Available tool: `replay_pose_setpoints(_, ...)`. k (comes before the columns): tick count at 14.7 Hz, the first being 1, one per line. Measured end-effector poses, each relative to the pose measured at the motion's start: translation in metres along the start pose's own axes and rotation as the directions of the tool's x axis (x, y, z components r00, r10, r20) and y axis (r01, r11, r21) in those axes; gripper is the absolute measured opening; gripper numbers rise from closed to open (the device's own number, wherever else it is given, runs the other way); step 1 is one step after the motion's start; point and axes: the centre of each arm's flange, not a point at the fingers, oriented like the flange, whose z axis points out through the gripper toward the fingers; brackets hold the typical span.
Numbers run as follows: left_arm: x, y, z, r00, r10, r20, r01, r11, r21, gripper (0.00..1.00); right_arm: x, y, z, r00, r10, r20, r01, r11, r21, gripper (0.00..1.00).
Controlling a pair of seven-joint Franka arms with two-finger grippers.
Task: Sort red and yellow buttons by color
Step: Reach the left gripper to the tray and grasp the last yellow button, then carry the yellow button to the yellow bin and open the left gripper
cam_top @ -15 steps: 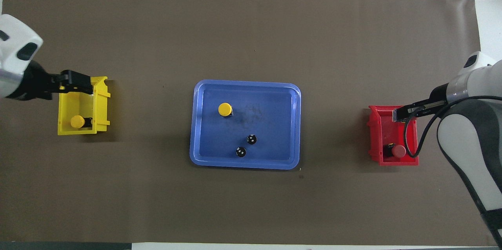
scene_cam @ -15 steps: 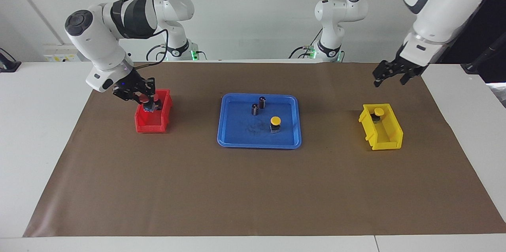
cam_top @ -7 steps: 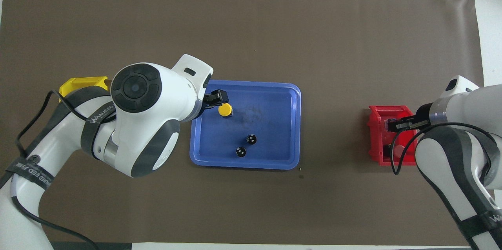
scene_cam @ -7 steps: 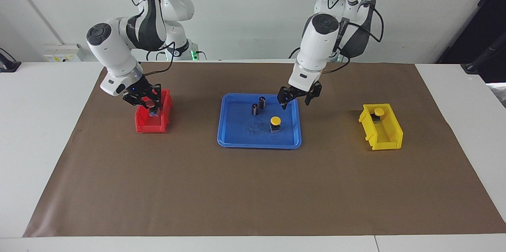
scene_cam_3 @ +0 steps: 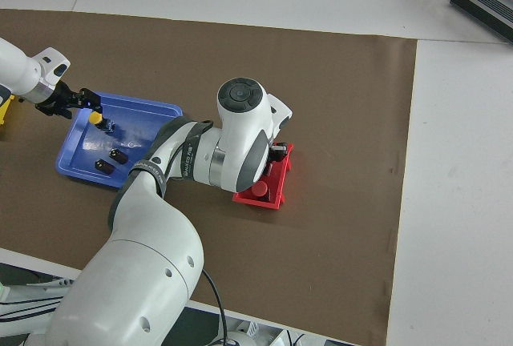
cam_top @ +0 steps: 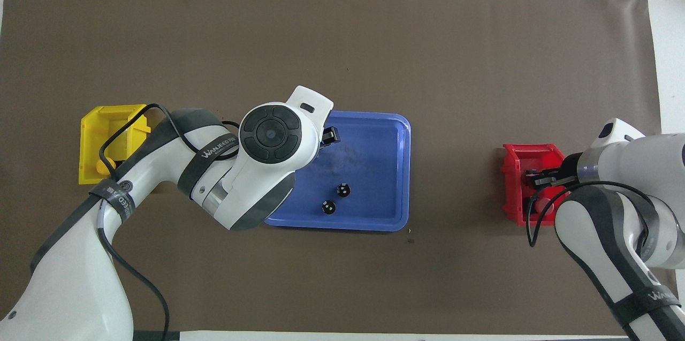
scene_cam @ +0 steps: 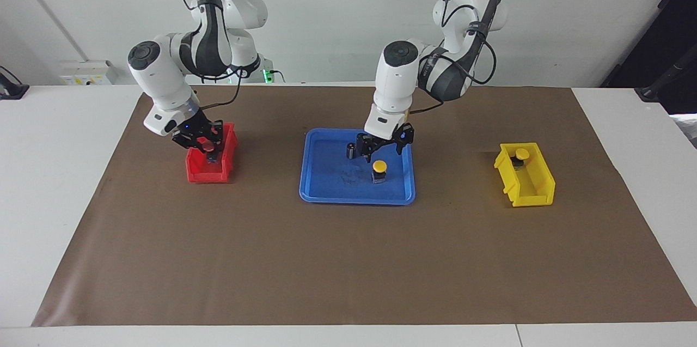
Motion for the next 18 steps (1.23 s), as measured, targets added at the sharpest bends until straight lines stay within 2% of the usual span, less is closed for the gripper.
replay_pose_setpoints(2, 0.003, 0.006, 0.02, 1.0, -0.011, -0.018, 0.012, 0.999, 0.031, 1.0, -0.005, 0.002, 0.008, 1.0, 0.002, 0.002, -0.002, 1.0, -0.001, 0.41)
replay_pose_setpoints(4, 0.002, 0.01, 0.035, 1.0, -0.011, -0.005, 0.011, 0.999, 0.042, 1.0, -0.007, 0.007, 0.017, 1.0, 0.007, -0.003, -0.007, 1.0, -0.005, 0.41)
replay_pose_setpoints(5, 0.002, 0.01, 0.038, 1.0, -0.012, 0.001, 0.012, 0.999, 0.044, 0.95, -0.006, 0.008, 0.018, 1.0, 0.008, -0.008, -0.008, 1.0, -0.006, 0.42)
replay_pose_setpoints(6, 0.002, 0.01, 0.04, 1.0, -0.013, 0.003, 0.013, 0.999, 0.045, 0.84, -0.006, 0.008, 0.018, 1.0, 0.007, -0.008, -0.007, 1.0, -0.007, 0.44)
replay_pose_setpoints(7, 0.003, 0.009, 0.039, 1.0, -0.014, 0.006, 0.014, 0.999, 0.048, 0.8, -0.006, 0.008, 0.018, 1.0, 0.007, -0.008, -0.007, 1.0, -0.007, 0.44)
replay_pose_setpoints(9, -0.001, 0.011, 0.037, 1.0, -0.009, 0.015, 0.008, 0.998, 0.059, 0.79, -0.006, 0.008, 0.019, 1.0, 0.006, -0.006, -0.006, 1.0, -0.006, 0.61)
replay_pose_setpoints(14, -0.008, 0.014, 0.028, 1.0, 0.001, 0.026, -0.003, 0.997, 0.072, 0.77, 0.002, 0.008, 0.004, 1.0, 0.001, 0.028, -0.001, 1.0, 0.011, 0.63)
replay_pose_setpoints(16, -0.006, 0.013, 0.026, 1.0, -0.002, 0.026, 0.0, 0.998, 0.071, 0.63, 0.014, 0.008, -0.017, 0.999, -0.005, 0.046, 0.004, 1.0, 0.021, 0.63)
replay_pose_setpoints(17, -0.005, 0.013, 0.026, 1.0, -0.004, 0.026, 0.002, 0.998, 0.07, 0.63, 0.019, 0.008, -0.027, 0.998, -0.008, 0.055, 0.007, 1.0, 0.027, 0.63)
replay_pose_setpoints(18, -0.005, 0.012, 0.026, 1.0, -0.004, 0.026, 0.003, 0.998, 0.07, 0.57, 0.024, 0.008, -0.038, 0.998, -0.011, 0.065, 0.009, 0.999, 0.033, 0.63)
